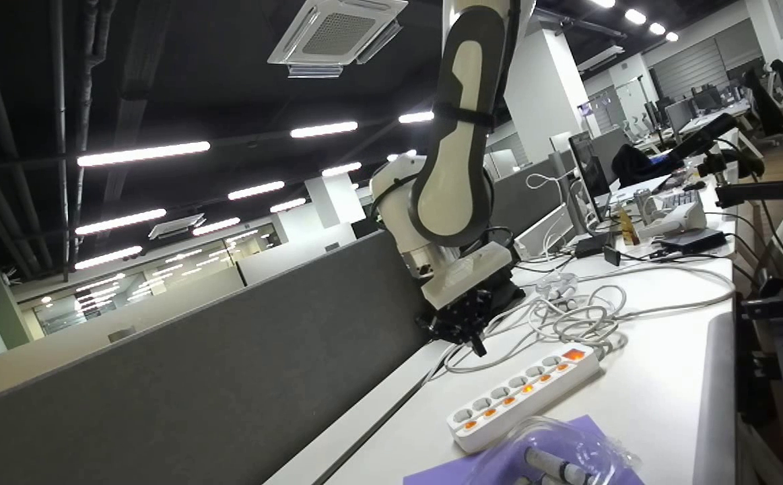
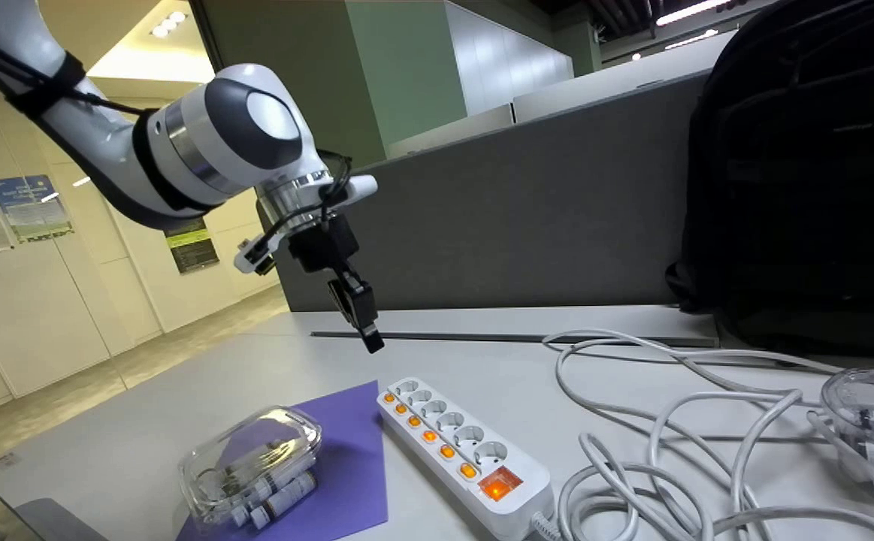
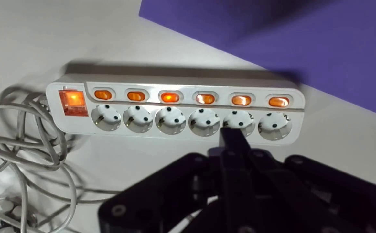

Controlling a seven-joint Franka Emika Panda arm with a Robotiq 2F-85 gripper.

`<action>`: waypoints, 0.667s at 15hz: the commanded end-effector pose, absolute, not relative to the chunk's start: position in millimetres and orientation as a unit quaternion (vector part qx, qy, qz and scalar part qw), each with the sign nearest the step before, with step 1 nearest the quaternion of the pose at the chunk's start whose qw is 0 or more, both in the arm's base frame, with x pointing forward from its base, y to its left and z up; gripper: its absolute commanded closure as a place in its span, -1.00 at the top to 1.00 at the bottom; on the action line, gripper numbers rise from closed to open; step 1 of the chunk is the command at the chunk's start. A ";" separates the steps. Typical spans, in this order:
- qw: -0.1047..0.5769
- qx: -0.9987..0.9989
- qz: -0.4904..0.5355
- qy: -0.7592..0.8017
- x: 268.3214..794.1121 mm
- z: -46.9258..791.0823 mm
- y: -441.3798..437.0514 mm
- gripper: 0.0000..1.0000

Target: Turn on the third and second switches from the right

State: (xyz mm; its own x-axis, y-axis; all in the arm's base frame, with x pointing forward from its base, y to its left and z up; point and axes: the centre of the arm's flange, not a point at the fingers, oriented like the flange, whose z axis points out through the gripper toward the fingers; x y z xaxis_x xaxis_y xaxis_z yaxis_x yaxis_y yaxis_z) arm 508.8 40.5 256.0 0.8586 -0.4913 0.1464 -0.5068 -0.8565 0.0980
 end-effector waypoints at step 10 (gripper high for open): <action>0.063 0.947 0.043 -0.312 513.6 179.3 -3.9 -1.00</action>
State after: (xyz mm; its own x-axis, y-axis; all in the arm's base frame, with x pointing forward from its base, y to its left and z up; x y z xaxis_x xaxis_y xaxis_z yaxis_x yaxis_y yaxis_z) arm 507.9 -5.3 189.7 0.8121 -0.5700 0.1251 -0.5816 -0.8080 0.0936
